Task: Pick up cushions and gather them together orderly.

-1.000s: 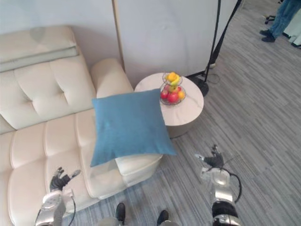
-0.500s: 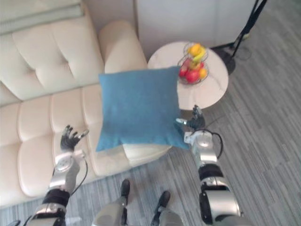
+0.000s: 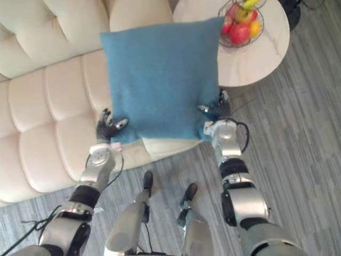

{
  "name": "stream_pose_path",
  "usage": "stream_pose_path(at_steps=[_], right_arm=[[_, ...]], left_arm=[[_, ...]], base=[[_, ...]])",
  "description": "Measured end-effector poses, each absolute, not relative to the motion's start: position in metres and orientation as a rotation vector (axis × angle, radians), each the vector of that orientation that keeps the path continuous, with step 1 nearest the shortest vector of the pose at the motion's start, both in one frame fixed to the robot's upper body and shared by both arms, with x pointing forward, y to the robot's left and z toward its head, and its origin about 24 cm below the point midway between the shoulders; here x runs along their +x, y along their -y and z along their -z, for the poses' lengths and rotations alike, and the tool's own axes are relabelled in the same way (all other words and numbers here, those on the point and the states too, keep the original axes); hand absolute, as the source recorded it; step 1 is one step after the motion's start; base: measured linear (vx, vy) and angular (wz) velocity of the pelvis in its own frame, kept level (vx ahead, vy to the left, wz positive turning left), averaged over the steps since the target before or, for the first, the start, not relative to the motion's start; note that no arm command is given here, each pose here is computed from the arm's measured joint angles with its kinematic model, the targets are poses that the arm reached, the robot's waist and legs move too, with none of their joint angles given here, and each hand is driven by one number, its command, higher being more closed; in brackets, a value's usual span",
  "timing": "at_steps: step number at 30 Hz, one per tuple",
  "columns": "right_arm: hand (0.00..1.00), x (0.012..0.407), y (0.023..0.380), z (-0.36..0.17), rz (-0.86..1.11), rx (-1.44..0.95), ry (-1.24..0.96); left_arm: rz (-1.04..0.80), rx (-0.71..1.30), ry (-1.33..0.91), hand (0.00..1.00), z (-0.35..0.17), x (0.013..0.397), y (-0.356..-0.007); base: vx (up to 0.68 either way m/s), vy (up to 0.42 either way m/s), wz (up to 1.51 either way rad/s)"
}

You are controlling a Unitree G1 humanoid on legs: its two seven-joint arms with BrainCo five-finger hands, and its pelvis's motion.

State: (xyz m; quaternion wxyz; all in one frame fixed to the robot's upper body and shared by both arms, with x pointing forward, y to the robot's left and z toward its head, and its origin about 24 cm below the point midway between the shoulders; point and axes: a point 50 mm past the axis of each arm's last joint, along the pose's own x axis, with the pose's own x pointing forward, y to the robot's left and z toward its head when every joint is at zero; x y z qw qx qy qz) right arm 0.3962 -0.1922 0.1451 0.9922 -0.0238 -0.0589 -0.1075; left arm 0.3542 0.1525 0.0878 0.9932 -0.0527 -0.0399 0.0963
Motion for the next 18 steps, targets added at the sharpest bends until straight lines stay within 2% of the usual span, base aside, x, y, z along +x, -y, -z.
stream_pose_path(at_steps=[12,18], right_arm=[[1.00,0.390,0.181,-0.146,0.183,0.034,0.173],[1.00,0.346,0.177,-0.091,0.163,0.081,0.116]], left_arm=[[-0.186,-0.157,0.188,1.00,-0.116,0.353,-0.148],[-0.134,-0.196,0.192,1.00,-0.098,0.318,-0.139]], base=[[-0.03,-0.010,-0.06],[0.06,0.001,0.02]])
